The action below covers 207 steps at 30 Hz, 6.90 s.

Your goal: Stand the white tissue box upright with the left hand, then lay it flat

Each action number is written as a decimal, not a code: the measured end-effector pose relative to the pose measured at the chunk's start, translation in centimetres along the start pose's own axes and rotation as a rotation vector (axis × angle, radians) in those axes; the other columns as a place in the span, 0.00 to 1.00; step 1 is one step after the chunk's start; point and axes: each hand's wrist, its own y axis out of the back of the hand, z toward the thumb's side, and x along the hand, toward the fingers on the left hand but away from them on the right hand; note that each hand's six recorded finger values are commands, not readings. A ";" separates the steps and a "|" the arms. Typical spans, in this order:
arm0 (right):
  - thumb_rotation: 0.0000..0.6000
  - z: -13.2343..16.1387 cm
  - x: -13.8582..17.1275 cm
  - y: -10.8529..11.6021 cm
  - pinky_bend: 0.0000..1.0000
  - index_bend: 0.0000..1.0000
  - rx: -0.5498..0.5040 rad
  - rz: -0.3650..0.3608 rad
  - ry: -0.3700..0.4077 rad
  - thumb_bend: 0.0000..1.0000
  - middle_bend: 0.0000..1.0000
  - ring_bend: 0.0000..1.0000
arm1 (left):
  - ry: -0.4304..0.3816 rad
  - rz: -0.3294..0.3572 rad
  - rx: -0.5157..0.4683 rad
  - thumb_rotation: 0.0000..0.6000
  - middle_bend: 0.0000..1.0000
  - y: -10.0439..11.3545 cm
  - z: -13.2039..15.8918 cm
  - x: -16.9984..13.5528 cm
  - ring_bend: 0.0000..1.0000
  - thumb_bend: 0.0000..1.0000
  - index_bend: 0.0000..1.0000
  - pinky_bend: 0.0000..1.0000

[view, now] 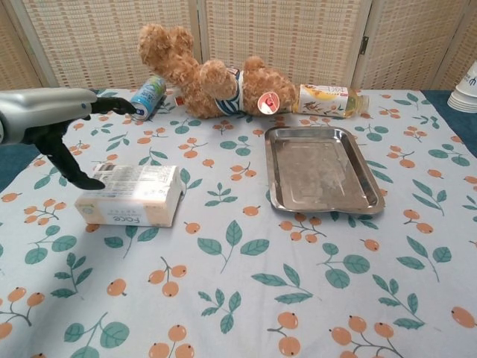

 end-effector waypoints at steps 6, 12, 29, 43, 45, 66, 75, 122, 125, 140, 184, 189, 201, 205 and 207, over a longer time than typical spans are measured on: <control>1.00 -0.1 0.5 1.0 0.00 0.05 -0.018 -0.052 0.015 0.12 0.00 0.00 | 0.002 -0.019 0.005 1.00 0.00 -0.9 2.1 0.6 0.00 0.18 0.00 0.09; 1.00 0.1 1.6 2.5 0.00 0.06 -0.039 -0.145 0.051 0.12 0.00 0.00 | 0.006 -0.040 0.028 1.00 0.00 -2.1 3.9 0.8 0.00 0.18 0.00 0.09; 1.00 -0.2 2.8 4.5 0.00 0.06 -0.092 -0.308 0.089 0.12 0.00 0.00 | 0.131 0.053 0.042 1.00 0.02 -2.9 4.8 3.7 0.00 0.18 0.00 0.08; 1.00 -0.8 1.9 4.4 0.00 0.06 -0.116 -0.279 0.074 0.12 0.00 0.00 | 0.156 -0.108 -0.007 1.00 0.03 -3.8 5.8 3.5 0.00 0.18 0.00 0.08; 1.00 -0.9 1.8 4.4 0.00 0.06 -0.116 -0.272 0.069 0.12 0.00 0.00 | 0.157 -0.104 -0.006 1.00 0.04 -4.0 6.0 3.7 0.00 0.18 0.00 0.08; 1.00 -1.6 1.2 4.4 0.00 0.07 -0.128 -0.235 0.029 0.12 0.00 0.00 | 0.157 -0.107 0.074 1.00 0.05 -6.4 7.0 5.6 0.00 0.18 0.00 0.08; 1.00 -1.9 0.8 4.2 0.00 0.07 -0.125 -0.220 0.016 0.12 0.00 0.00 | 0.157 -0.086 0.175 1.00 0.19 -6.0 7.3 6.8 0.00 0.18 0.13 0.09; 1.00 -1.6 -0.5 2.4 0.00 0.07 -0.104 -0.134 0.004 0.12 0.00 0.00 | 0.016 0.483 -0.882 1.00 0.66 1.6 4.0 7.1 0.35 0.23 0.54 0.18; 1.00 -1.6 -0.5 2.3 0.00 0.07 -0.104 -0.130 0.004 0.12 0.00 0.00 | 0.047 0.482 -0.927 1.00 0.66 0.0 2.0 8.2 0.34 0.24 0.54 0.18; 1.00 -1.6 -0.6 2.2 0.00 0.07 -0.097 -0.128 -0.001 0.12 0.00 0.00 | 0.114 0.406 -0.966 1.00 0.65 -4.7 -1.0 9.6 0.33 0.23 0.52 0.18; 1.00 -1.8 0.0 3.1 0.00 0.07 -0.112 -0.161 -0.005 0.12 0.00 0.00 | -0.054 0.272 -0.652 1.00 0.00 3.6 -1.1 6.4 0.00 0.14 0.00 0.03; 1.00 -1.8 0.5 3.9 0.00 0.07 -0.115 -0.207 -0.001 0.12 0.00 0.00 | 0.017 0.181 -0.430 1.00 0.00 4.7 -0.4 6.1 0.00 0.14 0.00 0.03; 1.00 -2.3 0.4 3.8 0.00 0.07 -0.119 -0.209 -0.014 0.12 0.00 0.00 | 0.249 -0.101 0.066 1.00 0.00 5.2 4.0 5.9 0.00 0.14 0.00 0.03; 1.00 -2.6 0.2 3.9 0.00 0.07 -0.126 -0.209 -0.026 0.12 0.00 0.00 | 0.277 -0.103 0.119 1.00 0.00 5.7 5.4 6.6 0.00 0.14 0.00 0.03; 1.00 -2.7 0.1 3.9 0.00 0.07 -0.128 -0.208 -0.030 0.12 0.00 0.00 | 0.283 -0.087 0.135 1.00 0.00 6.2 5.8 6.8 0.00 0.14 0.00 0.03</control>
